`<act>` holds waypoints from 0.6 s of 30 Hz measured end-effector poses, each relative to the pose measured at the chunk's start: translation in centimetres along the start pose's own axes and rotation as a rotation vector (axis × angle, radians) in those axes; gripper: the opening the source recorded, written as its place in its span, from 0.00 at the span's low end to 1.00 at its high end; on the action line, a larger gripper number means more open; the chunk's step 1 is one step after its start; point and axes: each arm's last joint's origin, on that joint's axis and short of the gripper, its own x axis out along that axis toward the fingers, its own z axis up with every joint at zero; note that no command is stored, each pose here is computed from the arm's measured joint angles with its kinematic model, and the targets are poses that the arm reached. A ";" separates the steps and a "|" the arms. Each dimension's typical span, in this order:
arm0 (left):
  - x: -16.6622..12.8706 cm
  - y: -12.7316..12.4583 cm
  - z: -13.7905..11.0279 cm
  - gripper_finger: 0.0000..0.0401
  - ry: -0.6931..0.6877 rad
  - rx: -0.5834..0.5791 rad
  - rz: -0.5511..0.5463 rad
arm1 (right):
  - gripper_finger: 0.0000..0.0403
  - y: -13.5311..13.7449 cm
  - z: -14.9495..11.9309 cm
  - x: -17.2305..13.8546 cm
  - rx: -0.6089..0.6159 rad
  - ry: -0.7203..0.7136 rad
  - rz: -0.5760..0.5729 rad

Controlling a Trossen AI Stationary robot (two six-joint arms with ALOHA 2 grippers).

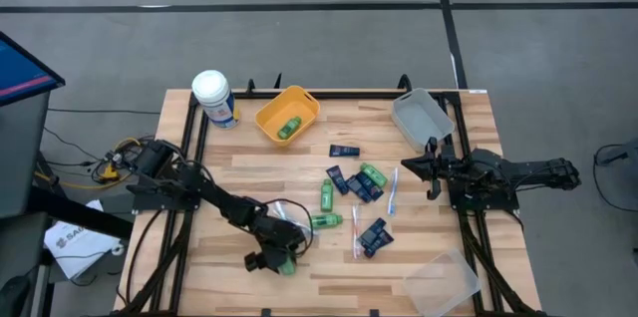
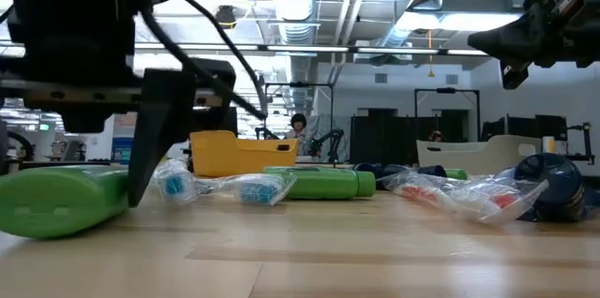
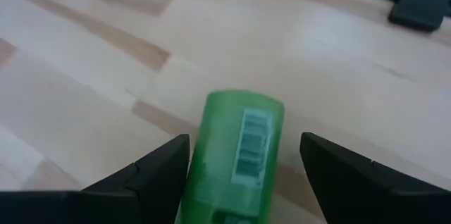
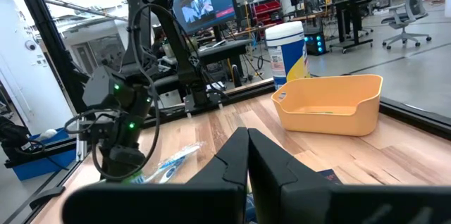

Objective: Pick & Place Travel size toiletries
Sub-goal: Put the green shampoo into the yellow bin

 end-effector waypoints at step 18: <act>0.0 -0.1 -0.2 0.43 0.023 0.048 0.026 | 0.00 0.0 0.0 0.0 0.000 0.000 0.000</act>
